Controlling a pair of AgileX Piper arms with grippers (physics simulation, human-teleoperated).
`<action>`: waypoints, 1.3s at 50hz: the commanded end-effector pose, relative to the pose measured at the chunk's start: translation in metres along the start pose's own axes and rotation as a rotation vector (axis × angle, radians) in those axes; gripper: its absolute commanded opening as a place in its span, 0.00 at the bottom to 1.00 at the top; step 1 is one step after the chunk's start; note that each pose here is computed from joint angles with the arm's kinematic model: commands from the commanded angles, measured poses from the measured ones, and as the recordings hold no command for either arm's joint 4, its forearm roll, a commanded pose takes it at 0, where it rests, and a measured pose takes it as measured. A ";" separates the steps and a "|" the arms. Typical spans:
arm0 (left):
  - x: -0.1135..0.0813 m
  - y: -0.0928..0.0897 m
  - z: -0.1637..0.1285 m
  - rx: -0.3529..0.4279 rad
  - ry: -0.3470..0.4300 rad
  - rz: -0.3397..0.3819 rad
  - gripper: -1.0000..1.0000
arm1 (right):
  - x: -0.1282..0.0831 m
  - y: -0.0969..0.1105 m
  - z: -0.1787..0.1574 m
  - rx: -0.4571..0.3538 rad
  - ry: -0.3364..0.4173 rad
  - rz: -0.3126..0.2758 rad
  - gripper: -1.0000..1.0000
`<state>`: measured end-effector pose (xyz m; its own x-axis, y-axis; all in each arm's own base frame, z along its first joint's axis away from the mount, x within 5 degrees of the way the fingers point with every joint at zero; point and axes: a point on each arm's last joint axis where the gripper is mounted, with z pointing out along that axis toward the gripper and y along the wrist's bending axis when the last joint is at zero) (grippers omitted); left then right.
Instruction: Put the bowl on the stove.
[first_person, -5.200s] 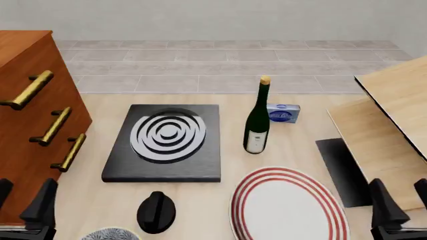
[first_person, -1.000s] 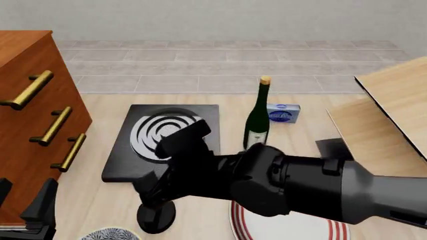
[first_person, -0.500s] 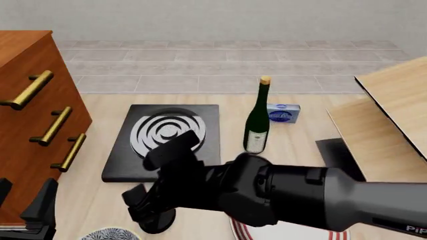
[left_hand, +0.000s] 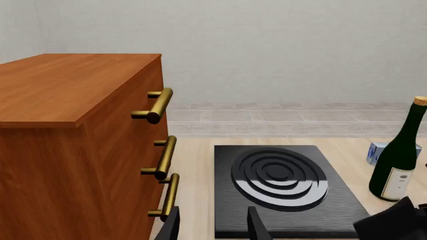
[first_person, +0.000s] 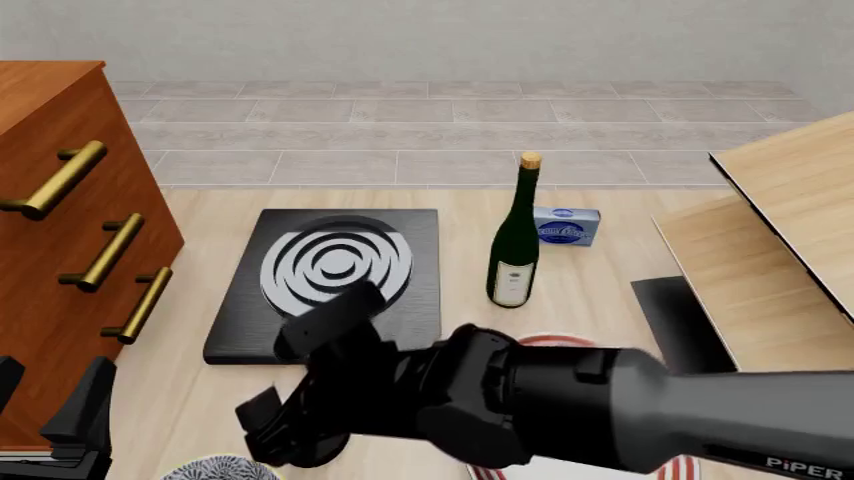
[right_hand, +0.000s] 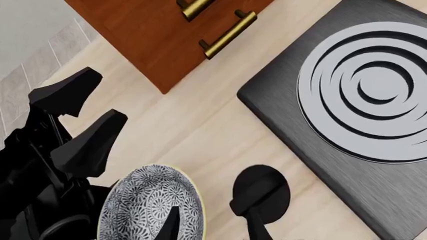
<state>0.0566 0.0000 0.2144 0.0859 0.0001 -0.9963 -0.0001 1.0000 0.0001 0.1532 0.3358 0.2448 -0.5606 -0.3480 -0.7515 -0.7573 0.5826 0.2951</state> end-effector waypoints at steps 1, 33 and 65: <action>0.000 0.000 0.000 0.000 0.000 0.000 1.00 | 0.006 0.001 0.006 0.000 0.015 0.010 1.00; 0.000 0.000 0.000 0.000 0.000 0.000 1.00 | 0.026 0.002 0.023 0.001 0.066 0.025 1.00; 0.000 0.000 0.000 0.000 0.000 0.000 1.00 | 0.044 0.010 0.038 -0.005 0.120 0.040 1.00</action>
<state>0.0566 0.0000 0.2144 0.0859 0.0001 -0.9963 -0.0001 1.0000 0.0001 0.1368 0.3514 0.1976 -0.6190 -0.4023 -0.6745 -0.7371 0.5941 0.3221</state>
